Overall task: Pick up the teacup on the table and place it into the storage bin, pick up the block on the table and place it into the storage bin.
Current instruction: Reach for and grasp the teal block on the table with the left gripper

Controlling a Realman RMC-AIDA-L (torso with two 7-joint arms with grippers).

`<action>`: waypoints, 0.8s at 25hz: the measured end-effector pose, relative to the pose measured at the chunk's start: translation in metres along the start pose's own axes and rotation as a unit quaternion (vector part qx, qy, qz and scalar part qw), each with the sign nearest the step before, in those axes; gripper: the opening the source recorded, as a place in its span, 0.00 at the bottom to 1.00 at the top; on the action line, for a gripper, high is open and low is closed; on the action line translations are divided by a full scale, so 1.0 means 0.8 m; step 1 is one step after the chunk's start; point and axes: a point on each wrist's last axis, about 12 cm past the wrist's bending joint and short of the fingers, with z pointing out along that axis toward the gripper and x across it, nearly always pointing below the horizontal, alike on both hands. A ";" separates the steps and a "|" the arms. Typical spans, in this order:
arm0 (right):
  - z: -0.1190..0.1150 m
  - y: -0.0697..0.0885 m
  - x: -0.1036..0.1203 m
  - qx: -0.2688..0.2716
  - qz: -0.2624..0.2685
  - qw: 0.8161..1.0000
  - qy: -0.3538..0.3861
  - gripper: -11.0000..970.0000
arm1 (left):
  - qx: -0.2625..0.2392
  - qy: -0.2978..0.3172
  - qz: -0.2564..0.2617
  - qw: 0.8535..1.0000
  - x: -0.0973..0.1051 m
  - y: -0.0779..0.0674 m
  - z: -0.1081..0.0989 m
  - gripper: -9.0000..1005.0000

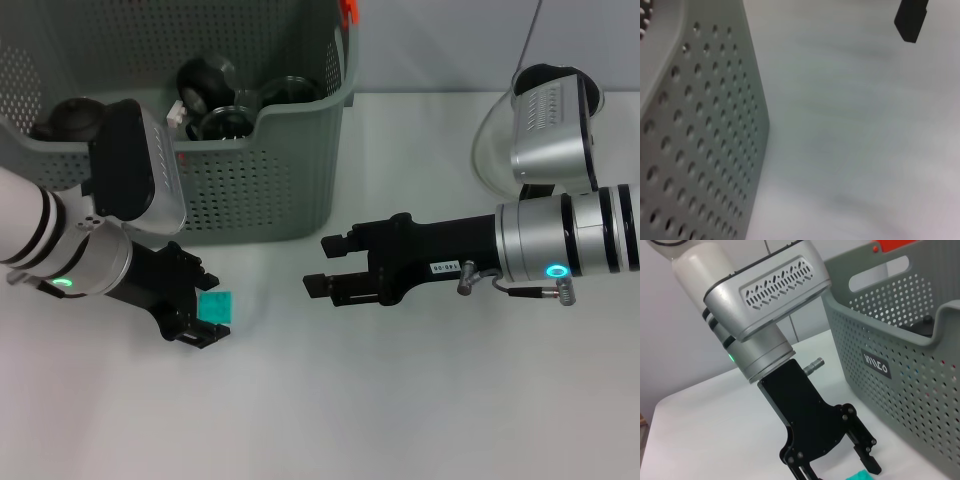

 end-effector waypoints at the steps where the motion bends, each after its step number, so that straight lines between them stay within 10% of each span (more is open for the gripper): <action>1: 0.000 0.000 0.000 0.000 0.000 1.000 0.000 0.69 | 0.000 0.000 0.000 1.000 0.000 0.000 0.000 0.71; 20: -0.001 -0.001 0.000 0.001 -0.001 1.000 0.000 0.69 | 0.009 0.013 -0.001 1.000 -0.009 0.005 -0.001 0.67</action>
